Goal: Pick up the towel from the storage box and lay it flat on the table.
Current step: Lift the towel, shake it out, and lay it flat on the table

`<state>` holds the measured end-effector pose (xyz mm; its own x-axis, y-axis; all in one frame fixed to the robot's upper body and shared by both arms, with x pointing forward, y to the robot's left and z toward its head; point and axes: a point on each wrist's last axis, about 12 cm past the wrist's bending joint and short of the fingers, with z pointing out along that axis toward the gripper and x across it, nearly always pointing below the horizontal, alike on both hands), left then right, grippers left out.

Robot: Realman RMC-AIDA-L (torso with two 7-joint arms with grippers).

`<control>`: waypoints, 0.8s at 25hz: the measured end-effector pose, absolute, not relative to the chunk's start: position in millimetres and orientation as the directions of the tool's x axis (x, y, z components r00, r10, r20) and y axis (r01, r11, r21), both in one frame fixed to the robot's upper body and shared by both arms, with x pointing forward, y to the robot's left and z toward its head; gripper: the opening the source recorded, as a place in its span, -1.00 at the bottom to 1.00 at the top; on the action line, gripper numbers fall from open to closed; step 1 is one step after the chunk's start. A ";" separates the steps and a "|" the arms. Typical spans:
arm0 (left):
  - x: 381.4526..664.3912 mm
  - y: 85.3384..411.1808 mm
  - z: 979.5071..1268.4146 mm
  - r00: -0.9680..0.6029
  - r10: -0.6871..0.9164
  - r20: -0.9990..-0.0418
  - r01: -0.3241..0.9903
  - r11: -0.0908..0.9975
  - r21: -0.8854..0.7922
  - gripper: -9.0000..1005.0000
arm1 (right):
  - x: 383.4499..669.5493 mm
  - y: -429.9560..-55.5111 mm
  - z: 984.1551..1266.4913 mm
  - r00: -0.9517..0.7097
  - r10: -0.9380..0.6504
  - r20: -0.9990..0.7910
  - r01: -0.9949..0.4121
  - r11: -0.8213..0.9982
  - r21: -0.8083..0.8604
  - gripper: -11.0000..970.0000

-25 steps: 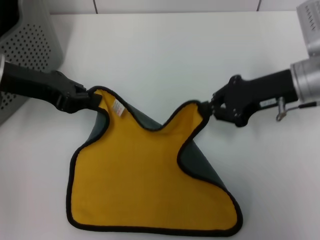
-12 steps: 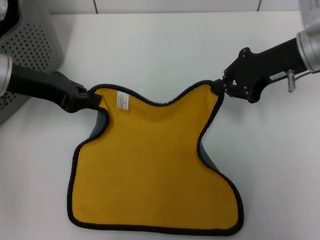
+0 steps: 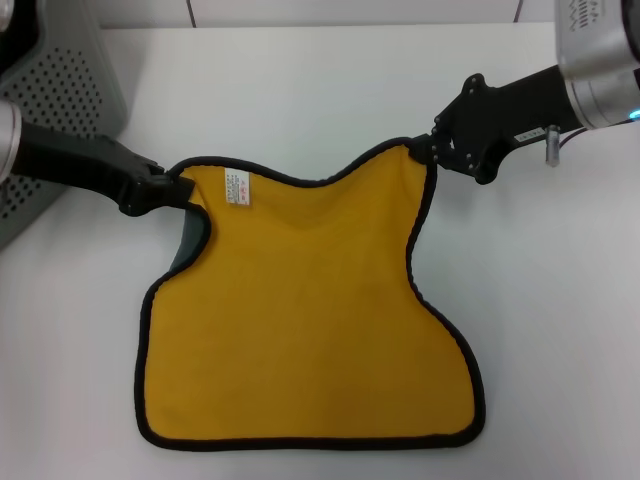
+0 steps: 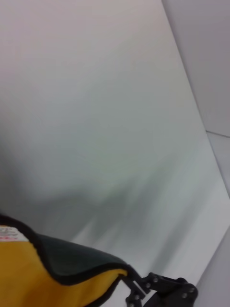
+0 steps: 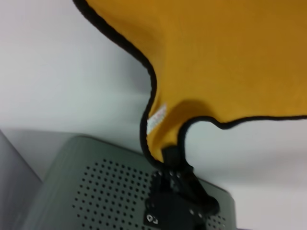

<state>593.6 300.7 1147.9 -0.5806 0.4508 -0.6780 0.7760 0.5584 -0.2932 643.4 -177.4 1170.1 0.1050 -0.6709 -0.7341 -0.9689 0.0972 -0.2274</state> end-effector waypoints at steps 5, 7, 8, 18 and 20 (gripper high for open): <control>594.6 303.3 1147.0 -0.603 0.440 -0.666 0.750 0.597 -0.285 -0.94 | 646.1 -175.1 1163.9 0.098 -0.691 -0.716 -0.961 0.121 -0.248 -0.96; 594.7 304.4 1146.4 -0.609 0.433 -0.664 0.742 0.606 -0.285 -0.94 | 646.0 -174.3 1161.8 0.096 -0.696 -0.712 -0.960 0.124 -0.251 -0.96; 594.7 304.7 1146.1 -0.611 0.431 -0.664 0.740 0.609 -0.286 -0.94 | 645.7 -174.5 1160.5 0.094 -0.698 -0.710 -0.960 0.126 -0.251 -0.96; 593.1 302.4 1142.6 -0.616 0.425 -0.664 0.737 0.608 -0.294 -0.94 | 644.0 -174.4 1153.0 0.077 -0.693 -0.716 -0.955 0.155 -0.253 -0.96; 591.8 302.9 1140.7 -0.619 0.421 -0.663 0.733 0.612 -0.296 -0.94 | 643.2 -174.2 1151.1 0.070 -0.690 -0.721 -0.955 0.164 -0.249 -0.96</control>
<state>591.8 302.9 1140.7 -0.6190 0.4207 -0.6632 0.7332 0.6122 -0.2960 643.2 -174.2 1151.1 0.0696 -0.6899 -0.7206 -0.9545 0.1639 -0.2490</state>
